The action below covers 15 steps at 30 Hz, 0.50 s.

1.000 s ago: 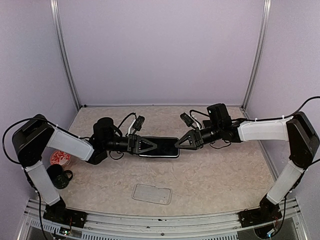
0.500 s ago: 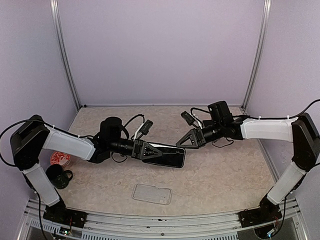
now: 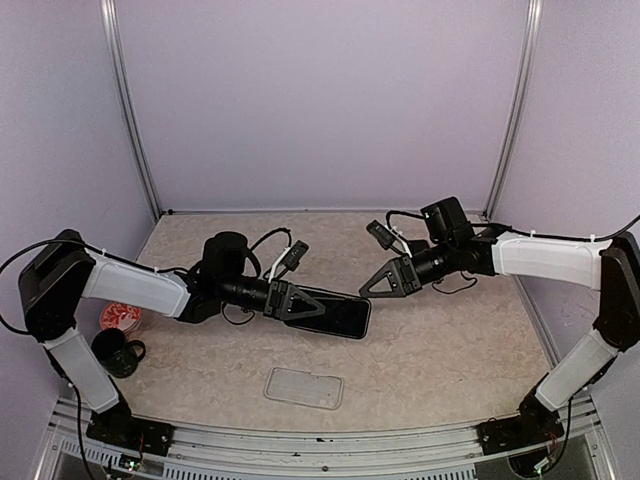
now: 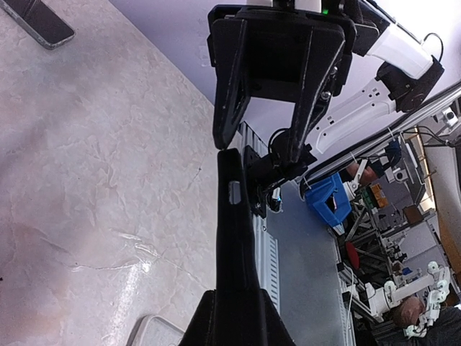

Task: Put the phone into the phone case
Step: Press the phone with the phone case.

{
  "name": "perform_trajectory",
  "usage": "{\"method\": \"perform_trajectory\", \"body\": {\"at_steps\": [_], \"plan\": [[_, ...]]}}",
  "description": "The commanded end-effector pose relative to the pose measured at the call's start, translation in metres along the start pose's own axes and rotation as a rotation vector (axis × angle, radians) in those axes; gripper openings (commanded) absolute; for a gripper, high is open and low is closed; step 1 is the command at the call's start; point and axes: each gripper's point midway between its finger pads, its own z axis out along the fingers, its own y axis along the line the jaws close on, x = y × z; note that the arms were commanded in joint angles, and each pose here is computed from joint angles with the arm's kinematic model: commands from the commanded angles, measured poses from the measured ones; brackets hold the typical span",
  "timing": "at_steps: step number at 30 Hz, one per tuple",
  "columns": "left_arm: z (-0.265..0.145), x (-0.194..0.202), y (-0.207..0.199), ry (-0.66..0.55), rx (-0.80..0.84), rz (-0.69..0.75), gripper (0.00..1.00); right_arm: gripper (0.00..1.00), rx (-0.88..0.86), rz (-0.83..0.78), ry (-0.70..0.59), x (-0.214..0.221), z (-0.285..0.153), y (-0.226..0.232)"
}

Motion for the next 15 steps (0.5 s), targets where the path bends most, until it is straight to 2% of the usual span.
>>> {"method": "perform_trajectory", "body": {"at_steps": [1,7,15], "plan": [[-0.0012,-0.0269,-0.0316,-0.044,0.056,0.126,0.0,0.37,0.04,-0.025,0.01,-0.0015,-0.0019,-0.0006],[-0.0002,-0.0258,-0.0345,-0.034,0.058,0.134,0.0,0.39,0.056,-0.026,0.014,0.0001,-0.0007,-0.0053],[0.0009,-0.025,-0.0307,-0.033,0.045,0.127,0.0,0.31,0.072,-0.027,0.039,0.0075,0.0036,-0.0087]]}}
